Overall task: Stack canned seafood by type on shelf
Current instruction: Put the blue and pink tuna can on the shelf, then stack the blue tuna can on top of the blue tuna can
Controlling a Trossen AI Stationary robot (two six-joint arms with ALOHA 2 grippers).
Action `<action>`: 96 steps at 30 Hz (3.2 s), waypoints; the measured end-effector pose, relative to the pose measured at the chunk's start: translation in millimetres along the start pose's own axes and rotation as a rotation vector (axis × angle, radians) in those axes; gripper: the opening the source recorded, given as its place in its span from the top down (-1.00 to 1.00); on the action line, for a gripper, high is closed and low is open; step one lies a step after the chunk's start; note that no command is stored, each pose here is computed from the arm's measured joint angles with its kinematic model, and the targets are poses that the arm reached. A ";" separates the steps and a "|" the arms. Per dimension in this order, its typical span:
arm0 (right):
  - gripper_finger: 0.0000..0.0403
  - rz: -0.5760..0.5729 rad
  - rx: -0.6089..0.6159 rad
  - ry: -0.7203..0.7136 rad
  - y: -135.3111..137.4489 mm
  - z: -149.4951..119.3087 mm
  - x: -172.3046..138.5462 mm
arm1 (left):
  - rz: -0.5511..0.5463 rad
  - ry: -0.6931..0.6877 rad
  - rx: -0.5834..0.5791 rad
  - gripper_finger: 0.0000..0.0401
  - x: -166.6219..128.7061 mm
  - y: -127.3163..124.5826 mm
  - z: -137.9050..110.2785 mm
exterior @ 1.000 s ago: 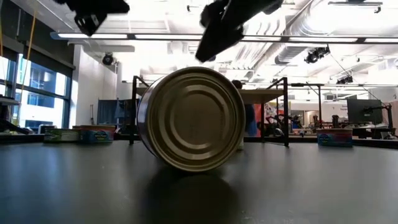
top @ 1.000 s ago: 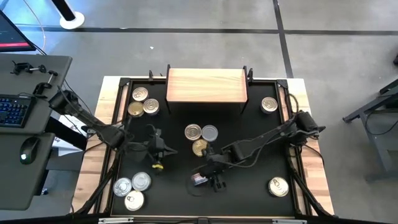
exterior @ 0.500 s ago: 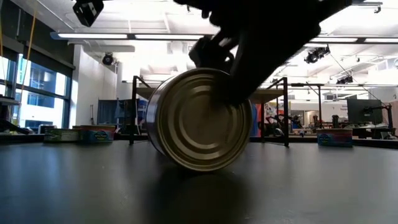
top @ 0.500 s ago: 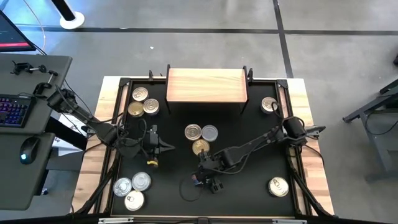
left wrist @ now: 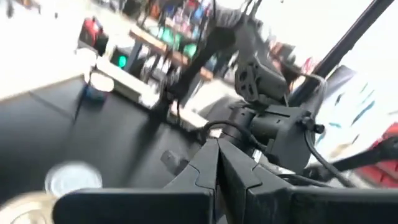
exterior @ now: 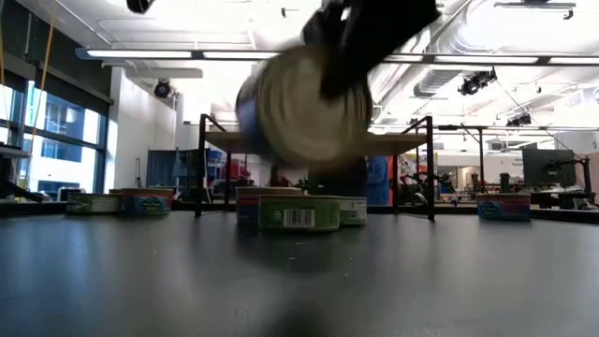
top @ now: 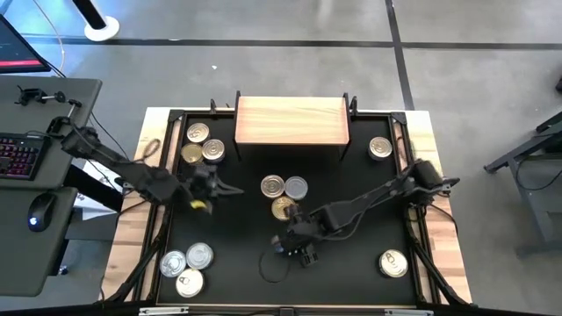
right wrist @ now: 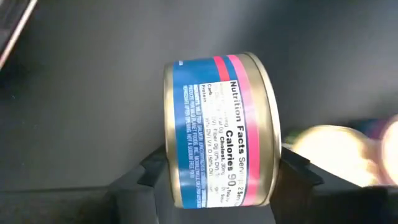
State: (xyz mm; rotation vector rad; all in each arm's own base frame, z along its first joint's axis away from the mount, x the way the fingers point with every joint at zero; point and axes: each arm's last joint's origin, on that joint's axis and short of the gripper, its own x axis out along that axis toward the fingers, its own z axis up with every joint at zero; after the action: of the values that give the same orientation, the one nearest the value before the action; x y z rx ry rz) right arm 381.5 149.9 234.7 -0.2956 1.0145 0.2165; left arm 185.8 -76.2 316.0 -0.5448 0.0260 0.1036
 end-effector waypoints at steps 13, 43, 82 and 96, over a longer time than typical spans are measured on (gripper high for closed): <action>0.16 -0.531 0.115 -0.037 -99.8 -12.3 -87.6 | 0.056 -0.204 0.095 1.00 -26.7 22.0 45.6; 0.16 -0.899 0.233 0.730 -238.1 -115.5 -81.9 | 0.023 -0.114 0.184 1.00 0.5 21.2 30.4; -0.02 -0.588 0.743 0.262 -186.1 -131.7 -207.9 | 0.041 -0.140 0.185 1.00 1.0 20.8 32.0; 0.99 -0.741 1.392 0.385 -137.2 -261.8 -168.7 | 0.070 -0.161 0.209 1.00 2.8 25.5 35.8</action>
State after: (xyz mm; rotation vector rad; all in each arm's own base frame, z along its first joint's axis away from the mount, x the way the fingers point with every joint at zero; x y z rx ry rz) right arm 128.6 -75.1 269.6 0.5939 1.1404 -1.2323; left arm 185.8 -35.7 333.3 -0.3259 -0.0998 0.2107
